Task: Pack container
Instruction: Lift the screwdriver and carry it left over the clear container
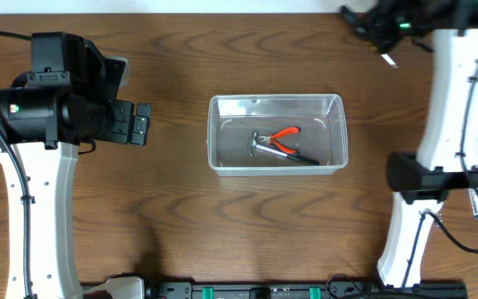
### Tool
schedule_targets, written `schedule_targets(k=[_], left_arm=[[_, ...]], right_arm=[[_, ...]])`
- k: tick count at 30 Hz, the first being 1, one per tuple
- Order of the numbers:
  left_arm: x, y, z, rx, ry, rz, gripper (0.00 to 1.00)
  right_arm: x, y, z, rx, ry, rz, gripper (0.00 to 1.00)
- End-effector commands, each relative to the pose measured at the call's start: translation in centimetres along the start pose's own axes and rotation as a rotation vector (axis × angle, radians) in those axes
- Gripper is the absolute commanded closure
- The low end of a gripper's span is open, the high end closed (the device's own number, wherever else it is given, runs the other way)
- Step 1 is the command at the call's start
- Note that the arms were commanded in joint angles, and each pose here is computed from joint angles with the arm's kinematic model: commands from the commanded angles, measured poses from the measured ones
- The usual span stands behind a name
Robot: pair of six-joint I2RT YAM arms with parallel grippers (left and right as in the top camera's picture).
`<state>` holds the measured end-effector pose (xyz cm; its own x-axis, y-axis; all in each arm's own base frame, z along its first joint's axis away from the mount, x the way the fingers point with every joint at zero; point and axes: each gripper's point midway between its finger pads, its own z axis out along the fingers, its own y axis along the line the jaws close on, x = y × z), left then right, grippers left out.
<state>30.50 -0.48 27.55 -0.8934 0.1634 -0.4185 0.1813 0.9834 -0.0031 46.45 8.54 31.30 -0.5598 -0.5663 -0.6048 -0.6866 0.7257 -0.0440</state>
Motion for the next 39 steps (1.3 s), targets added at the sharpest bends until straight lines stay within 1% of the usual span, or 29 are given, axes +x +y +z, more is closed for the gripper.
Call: schedule_targets(k=[1,5,10,14,18,23,29,39], left_arm=[[-0.1,0.1,-0.3,-0.012,-0.008,-0.001,0.02],[-0.1,0.1,-0.3,-0.012,-0.008,-0.001,0.02],[-0.1,0.1,-0.3,-0.012,-0.009,-0.001,0.02],[-0.1,0.1,-0.3,-0.012,-0.009,0.0,0.02],[-0.1,0.1,-0.3,-0.012,-0.009,-0.001,0.02],[-0.2,0.1,-0.3,-0.013,-0.015,0.0,0.02],[-1.0,0.2,-0.3,-0.019,-0.045,0.002,0.02],[-1.0,0.3,-0.3,-0.019,-0.045,0.003,0.02]], right_arm=[[-0.9,2.5,1.1,0.065,0.084,-0.127,0.99],[-1.1,5.9,3.4,0.066,0.177,-0.234,0.99],[-0.8,10.8,6.4,-0.044,0.248,-0.365,0.99],[0.7,13.8,8.6,-0.143,0.324,-0.469,0.99],[3.3,15.6,10.7,-0.239,0.416,-0.547,0.99],[6.1,17.0,12.8,-0.327,0.498,-0.529,0.99],[7.7,19.1,14.0,-0.454,0.503,-0.507,0.99],[9.0,18.9,18.4,-0.446,0.469,-0.519,0.99]])
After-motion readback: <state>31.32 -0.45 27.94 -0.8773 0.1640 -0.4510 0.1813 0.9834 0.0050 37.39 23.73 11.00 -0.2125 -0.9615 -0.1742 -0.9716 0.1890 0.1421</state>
